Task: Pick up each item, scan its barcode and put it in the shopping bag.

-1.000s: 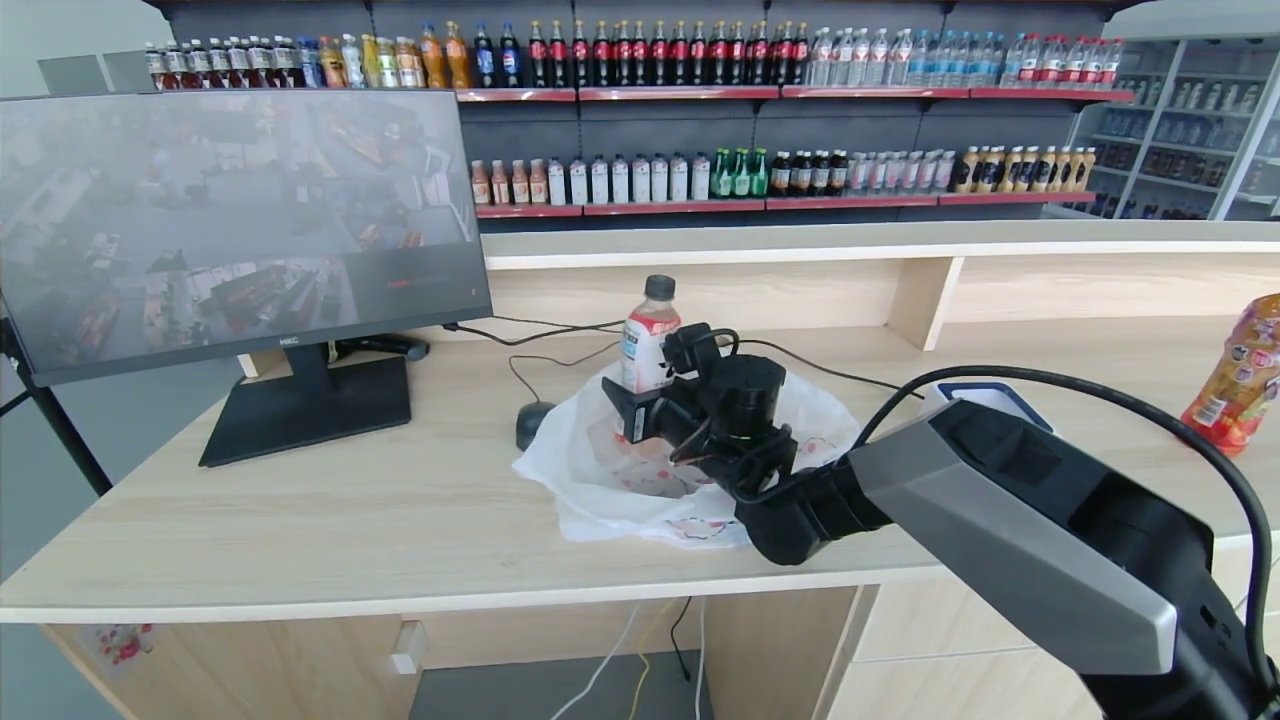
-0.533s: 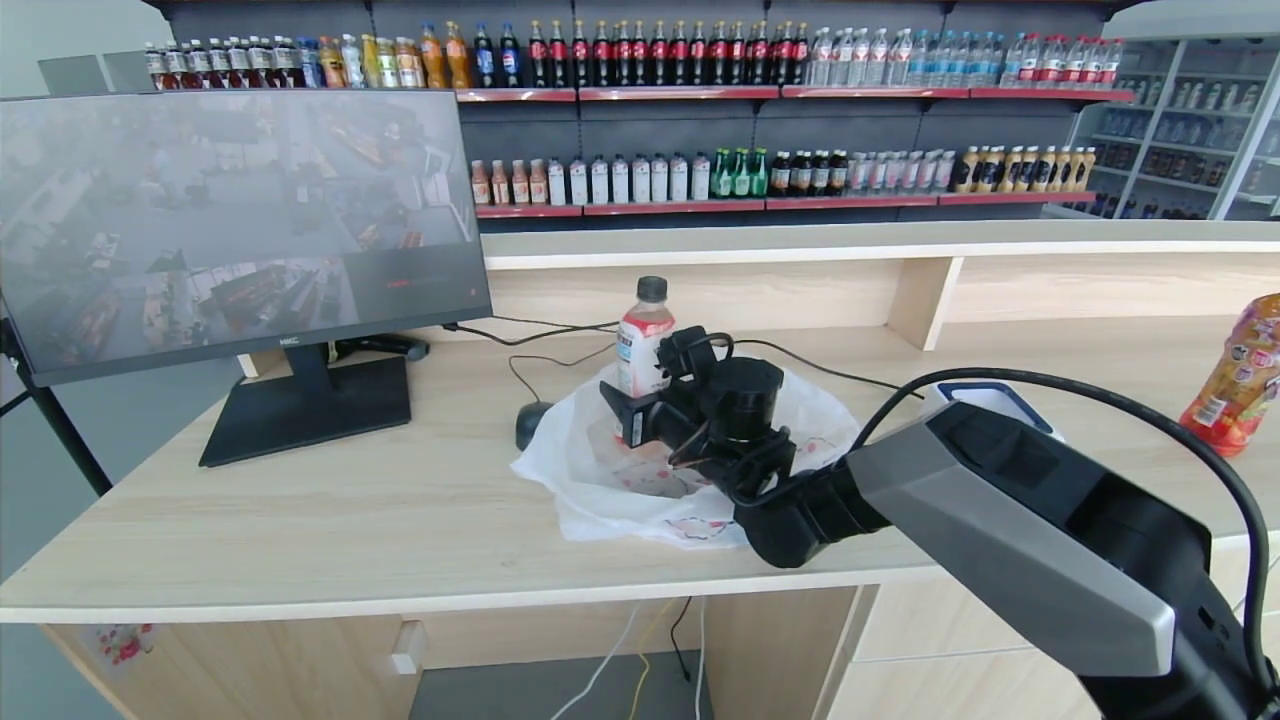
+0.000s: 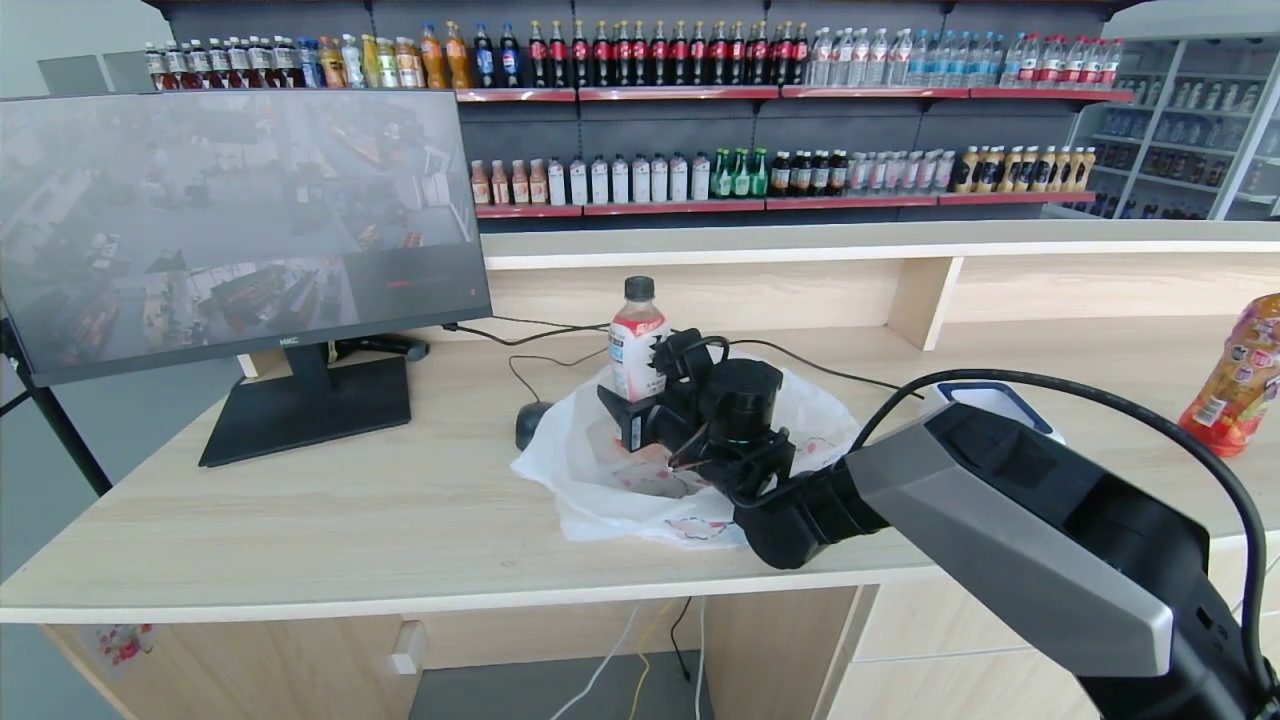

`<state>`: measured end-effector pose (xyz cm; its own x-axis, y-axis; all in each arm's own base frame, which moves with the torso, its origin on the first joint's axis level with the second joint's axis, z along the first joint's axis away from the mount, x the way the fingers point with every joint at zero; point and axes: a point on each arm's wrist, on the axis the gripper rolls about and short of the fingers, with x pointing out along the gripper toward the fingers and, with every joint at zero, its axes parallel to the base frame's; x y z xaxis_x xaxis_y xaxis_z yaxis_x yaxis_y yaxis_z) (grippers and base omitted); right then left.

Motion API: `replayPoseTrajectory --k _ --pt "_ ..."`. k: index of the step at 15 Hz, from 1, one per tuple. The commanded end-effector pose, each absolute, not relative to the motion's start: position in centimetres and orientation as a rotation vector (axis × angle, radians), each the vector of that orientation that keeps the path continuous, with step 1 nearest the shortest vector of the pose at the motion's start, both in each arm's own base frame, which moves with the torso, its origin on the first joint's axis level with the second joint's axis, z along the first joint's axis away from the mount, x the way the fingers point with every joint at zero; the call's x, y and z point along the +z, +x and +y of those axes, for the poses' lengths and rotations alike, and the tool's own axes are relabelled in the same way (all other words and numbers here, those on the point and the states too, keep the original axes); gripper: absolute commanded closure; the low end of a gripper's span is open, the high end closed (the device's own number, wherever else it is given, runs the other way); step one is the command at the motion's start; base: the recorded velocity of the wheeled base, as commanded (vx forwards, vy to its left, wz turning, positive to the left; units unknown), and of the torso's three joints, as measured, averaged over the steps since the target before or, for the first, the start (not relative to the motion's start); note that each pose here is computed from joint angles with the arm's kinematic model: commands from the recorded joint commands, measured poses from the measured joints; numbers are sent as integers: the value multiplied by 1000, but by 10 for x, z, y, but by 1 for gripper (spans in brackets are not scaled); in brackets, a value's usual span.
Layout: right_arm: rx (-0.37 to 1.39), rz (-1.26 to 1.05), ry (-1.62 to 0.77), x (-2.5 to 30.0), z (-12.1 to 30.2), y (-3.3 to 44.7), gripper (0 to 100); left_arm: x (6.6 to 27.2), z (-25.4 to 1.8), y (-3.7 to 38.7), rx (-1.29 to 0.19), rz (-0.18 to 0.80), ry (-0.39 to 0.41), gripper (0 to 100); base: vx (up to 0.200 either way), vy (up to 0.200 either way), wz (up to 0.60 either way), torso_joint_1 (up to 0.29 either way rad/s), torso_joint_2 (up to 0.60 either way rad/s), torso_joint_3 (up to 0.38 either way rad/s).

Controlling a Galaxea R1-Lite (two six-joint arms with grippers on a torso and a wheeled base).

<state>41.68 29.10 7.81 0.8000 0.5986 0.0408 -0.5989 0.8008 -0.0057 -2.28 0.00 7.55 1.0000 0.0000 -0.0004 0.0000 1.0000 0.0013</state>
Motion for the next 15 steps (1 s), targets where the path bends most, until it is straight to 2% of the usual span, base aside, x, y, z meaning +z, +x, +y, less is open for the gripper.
replayPoseTrajectory --k 1,10,15 --pt "644 -39 7 77 292 417 0 75 0 -23 0 0 2 0 0 0 0 0 0 0" --pt "669 -157 44 89 301 407 0 75 0 -23 0 0 2 0 0 0 0 0 0 0" --pt "704 -269 62 102 286 384 0 75 0 -23 0 0 2 0 0 0 0 0 0 0"
